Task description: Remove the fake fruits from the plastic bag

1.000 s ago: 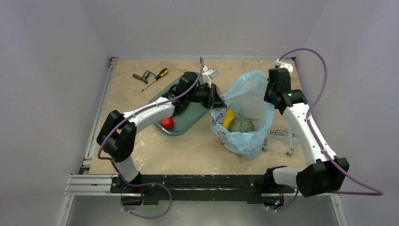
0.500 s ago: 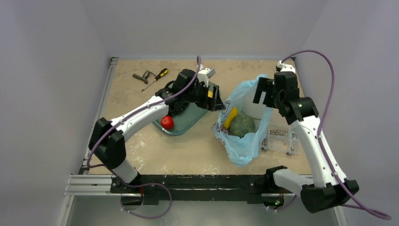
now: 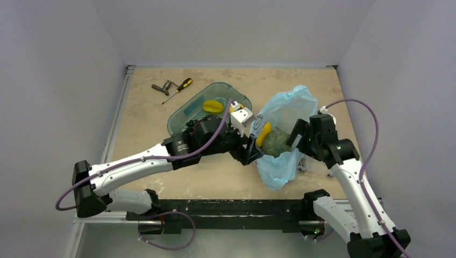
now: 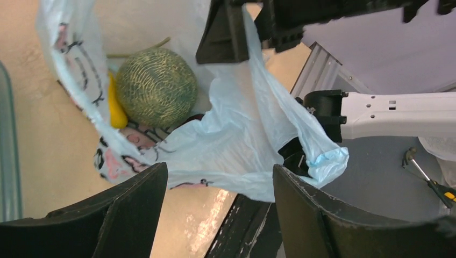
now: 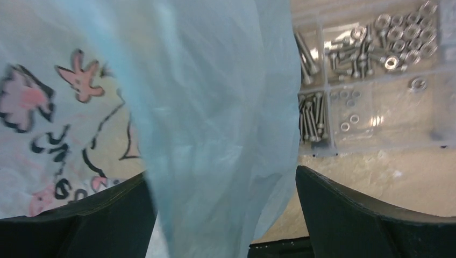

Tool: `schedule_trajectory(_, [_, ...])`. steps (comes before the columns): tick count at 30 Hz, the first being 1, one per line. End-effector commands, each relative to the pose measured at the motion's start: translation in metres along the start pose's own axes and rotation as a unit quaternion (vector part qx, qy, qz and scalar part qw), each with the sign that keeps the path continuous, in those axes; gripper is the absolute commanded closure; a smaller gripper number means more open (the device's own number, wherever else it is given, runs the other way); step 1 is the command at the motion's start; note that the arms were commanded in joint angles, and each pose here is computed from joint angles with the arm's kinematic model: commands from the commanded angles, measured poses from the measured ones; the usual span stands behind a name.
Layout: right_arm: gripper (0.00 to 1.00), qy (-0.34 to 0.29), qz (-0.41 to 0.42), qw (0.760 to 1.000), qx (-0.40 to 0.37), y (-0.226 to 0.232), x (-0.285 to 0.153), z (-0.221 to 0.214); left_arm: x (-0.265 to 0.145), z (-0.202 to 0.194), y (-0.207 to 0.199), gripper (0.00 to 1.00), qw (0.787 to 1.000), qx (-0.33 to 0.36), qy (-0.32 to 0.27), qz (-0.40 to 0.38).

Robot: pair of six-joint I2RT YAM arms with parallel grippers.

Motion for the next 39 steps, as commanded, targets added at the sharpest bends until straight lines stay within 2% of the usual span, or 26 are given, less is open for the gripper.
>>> schedule_trajectory(1, [0.14,0.004,0.065,0.997,0.038,0.014,0.015,-0.013,0.032,0.001,-0.024,0.31,0.998,0.038,-0.035,-0.035])
schedule_trajectory(2, [0.26,0.001,0.061,0.997,0.038,0.014,0.015,-0.014,0.039,-0.001,-0.029,0.32,0.997,0.049,-0.033,-0.040])
schedule_trajectory(4, [0.71,0.008,0.053,0.998,0.039,0.011,0.014,-0.020,0.055,-0.003,-0.035,0.36,0.997,0.061,-0.032,-0.030])
schedule_trajectory(5, [0.88,0.012,0.056,0.998,0.039,0.011,0.014,-0.025,0.062,-0.004,-0.037,0.39,0.997,0.060,-0.031,-0.026])
schedule_trajectory(6, [1.00,0.013,0.059,0.997,0.040,0.011,0.012,-0.028,0.069,-0.003,-0.040,0.40,0.997,0.059,-0.033,-0.028])
schedule_trajectory(11, [1.00,0.019,0.068,0.996,0.051,0.005,0.011,-0.051,0.104,-0.009,-0.035,0.57,0.998,0.056,-0.038,-0.006])
schedule_trajectory(15, [1.00,0.038,0.074,0.995,0.050,0.003,0.017,-0.064,0.130,-0.017,-0.027,0.60,0.996,0.070,-0.047,0.002])
schedule_trajectory(17, [1.00,0.039,0.069,0.996,0.040,0.001,0.018,-0.066,0.140,-0.018,-0.022,0.54,0.995,0.074,-0.057,0.018])
schedule_trajectory(20, [1.00,0.032,0.066,0.997,0.029,-0.001,0.016,-0.064,0.157,-0.021,-0.012,0.37,0.993,0.088,-0.063,0.052])
schedule_trajectory(25, [1.00,0.015,0.067,0.997,0.030,-0.001,0.009,-0.057,0.184,-0.026,0.006,0.29,0.984,0.121,-0.053,0.121])
schedule_trajectory(31, [1.00,0.001,0.065,0.997,0.036,-0.003,0.005,-0.056,0.209,-0.033,0.043,0.13,0.951,0.195,-0.084,0.224])
schedule_trajectory(34, [1.00,-0.009,0.052,0.998,0.033,-0.005,0.000,-0.051,0.211,-0.038,0.069,0.11,0.938,0.185,-0.079,0.282])
schedule_trajectory(39, [1.00,-0.018,0.044,0.998,0.031,-0.008,-0.002,-0.051,0.189,-0.038,0.102,0.15,0.917,0.161,-0.070,0.358])
Point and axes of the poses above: each gripper's point midway between its finger pads, its own x axis out along the fingers, its own y axis along the line the jaws close on, z = x × y, the point moved 8 cm from there along -x, back along the fingers, and after that the axes turned 14 degrees about -x, right-handed, at the moved point
